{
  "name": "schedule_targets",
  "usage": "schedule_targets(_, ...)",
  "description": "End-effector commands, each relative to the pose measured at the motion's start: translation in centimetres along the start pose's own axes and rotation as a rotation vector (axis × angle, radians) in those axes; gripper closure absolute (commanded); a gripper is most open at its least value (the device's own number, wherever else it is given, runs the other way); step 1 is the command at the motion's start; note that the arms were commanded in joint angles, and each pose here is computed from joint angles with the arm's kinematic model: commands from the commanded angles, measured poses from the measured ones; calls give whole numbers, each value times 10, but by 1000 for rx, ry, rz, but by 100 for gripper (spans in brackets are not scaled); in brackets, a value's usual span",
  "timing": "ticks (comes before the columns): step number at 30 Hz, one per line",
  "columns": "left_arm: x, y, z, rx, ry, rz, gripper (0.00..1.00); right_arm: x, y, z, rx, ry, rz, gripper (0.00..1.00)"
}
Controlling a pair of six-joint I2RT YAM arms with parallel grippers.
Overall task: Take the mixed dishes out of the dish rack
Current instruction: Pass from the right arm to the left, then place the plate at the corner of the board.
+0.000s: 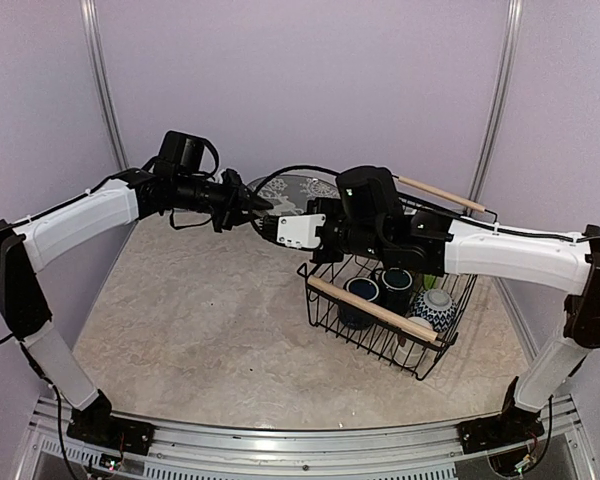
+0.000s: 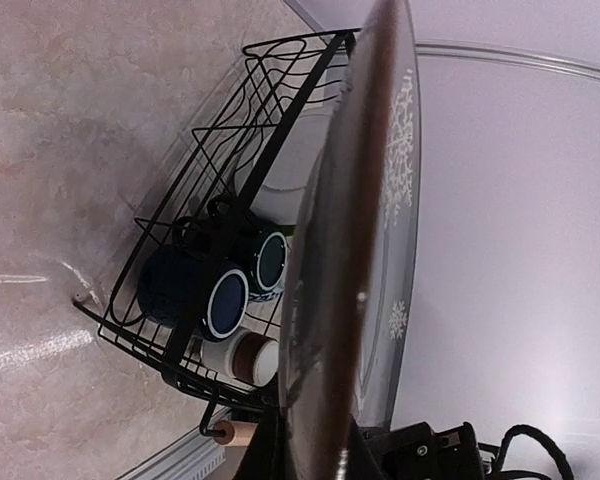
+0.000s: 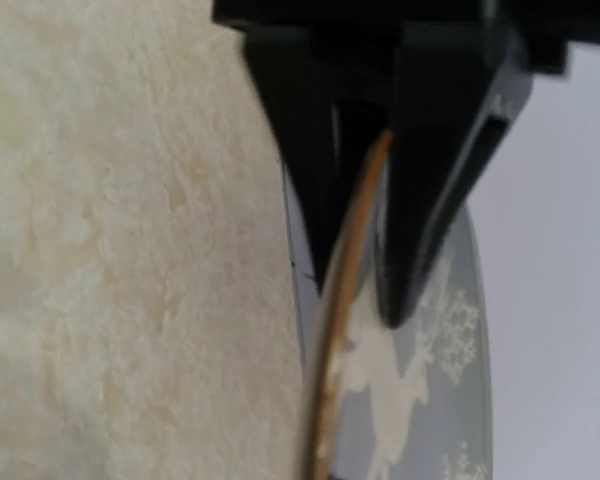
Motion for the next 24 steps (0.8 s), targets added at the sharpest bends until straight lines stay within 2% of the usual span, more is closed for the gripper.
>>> schedule_targets(1,0,-4,-6,-4,45,35,97,-42,-9,-12,-35,72,184,83)
schedule_targets(2,2,-5,-7,0,39,43,100,-41,-8,-10,-27,80,185,75)
schedule_targets(6,4,-15,-15,-21,36,61,100,-32,-9,-1,0,103,196,45)
schedule_targets(11,5,-38,-32,-74,40,81,100,-31,-20,13,38,181,237,22)
schedule_targets(13,9,-49,-42,-101,38,86,100,-36,-28,18,29,242,252,10)
schedule_targets(16,12,-71,-54,-138,42,96,100,-43,-39,30,29,359,279,4)
schedule_targets(20,24,-105,-74,-207,49,103,100,-59,-56,61,98,523,361,1)
schedule_targets(24,37,-144,-97,-284,61,96,100,-70,-69,100,160,727,385,0)
Point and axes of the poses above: each gripper's point midway between its finger pads, its own y axis out along the fingers, its own x axis along the line the jaws close on, z = x × y, the point moved 2 cm from there along -y, back along the fingers, and after that the axes turned 12 degrees about -y, right-handed, at the moved point
